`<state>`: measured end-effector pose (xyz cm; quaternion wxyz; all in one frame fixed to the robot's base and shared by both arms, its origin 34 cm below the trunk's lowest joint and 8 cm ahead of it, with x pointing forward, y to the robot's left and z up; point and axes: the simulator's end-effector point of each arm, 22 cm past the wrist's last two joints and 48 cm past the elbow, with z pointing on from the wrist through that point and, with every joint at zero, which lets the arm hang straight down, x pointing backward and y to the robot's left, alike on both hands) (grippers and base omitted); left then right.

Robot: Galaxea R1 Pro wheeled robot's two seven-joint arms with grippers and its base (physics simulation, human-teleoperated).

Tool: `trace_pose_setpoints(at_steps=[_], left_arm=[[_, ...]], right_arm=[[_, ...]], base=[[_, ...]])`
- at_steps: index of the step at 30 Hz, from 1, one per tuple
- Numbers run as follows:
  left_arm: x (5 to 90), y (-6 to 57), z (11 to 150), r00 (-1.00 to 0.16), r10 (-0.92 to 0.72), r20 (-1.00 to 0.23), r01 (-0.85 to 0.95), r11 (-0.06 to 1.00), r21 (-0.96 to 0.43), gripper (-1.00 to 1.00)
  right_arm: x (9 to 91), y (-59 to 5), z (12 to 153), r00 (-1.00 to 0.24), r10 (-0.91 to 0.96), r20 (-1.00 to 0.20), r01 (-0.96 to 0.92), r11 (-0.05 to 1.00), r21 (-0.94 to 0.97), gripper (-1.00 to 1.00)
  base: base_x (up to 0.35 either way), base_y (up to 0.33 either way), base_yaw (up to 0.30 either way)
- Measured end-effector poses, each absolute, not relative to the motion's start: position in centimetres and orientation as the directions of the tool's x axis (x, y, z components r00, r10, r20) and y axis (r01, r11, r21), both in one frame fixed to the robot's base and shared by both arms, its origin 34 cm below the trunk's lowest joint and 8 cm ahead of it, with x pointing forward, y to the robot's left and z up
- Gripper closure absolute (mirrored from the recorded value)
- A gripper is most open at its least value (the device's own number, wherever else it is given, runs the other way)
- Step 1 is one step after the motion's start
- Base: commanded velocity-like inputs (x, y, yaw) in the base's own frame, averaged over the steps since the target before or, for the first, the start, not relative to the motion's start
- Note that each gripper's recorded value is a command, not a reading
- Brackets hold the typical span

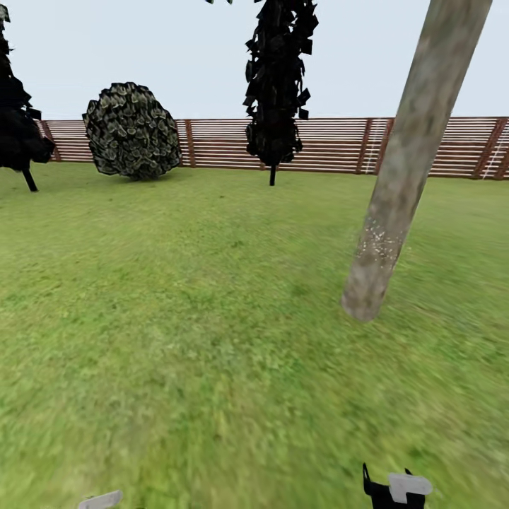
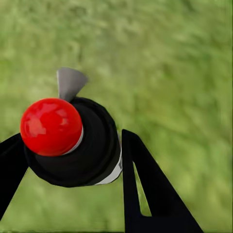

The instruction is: In the garden, pick up the pesticide atomizer on the floor and spray pesticide onto both trees until each tree trunk is fully covered.

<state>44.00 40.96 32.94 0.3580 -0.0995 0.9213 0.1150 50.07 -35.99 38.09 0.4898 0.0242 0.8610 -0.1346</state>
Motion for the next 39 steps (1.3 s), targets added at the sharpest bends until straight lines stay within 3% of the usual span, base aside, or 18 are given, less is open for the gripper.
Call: trace_pose_setpoints(at_steps=[23, 39], left_arm=[[44.02, 40.99, 32.98, -0.723, -0.102, -0.684, -0.267, 0.953, 0.140, 1.00], [44.01, 40.99, 32.95, -0.723, -0.102, -0.683, -0.268, 0.953, 0.140, 1.00]], right_arm=[[50.07, -35.97, 38.10, -0.519, -0.090, -0.850, 0.173, 0.963, -0.208, -1.00], [50.07, -35.96, 38.07, -0.519, -0.090, -0.850, 0.173, 0.963, -0.208, -1.00]], base=[[0.248, 0.204, 0.280], [0.053, 0.297, 0.279]])
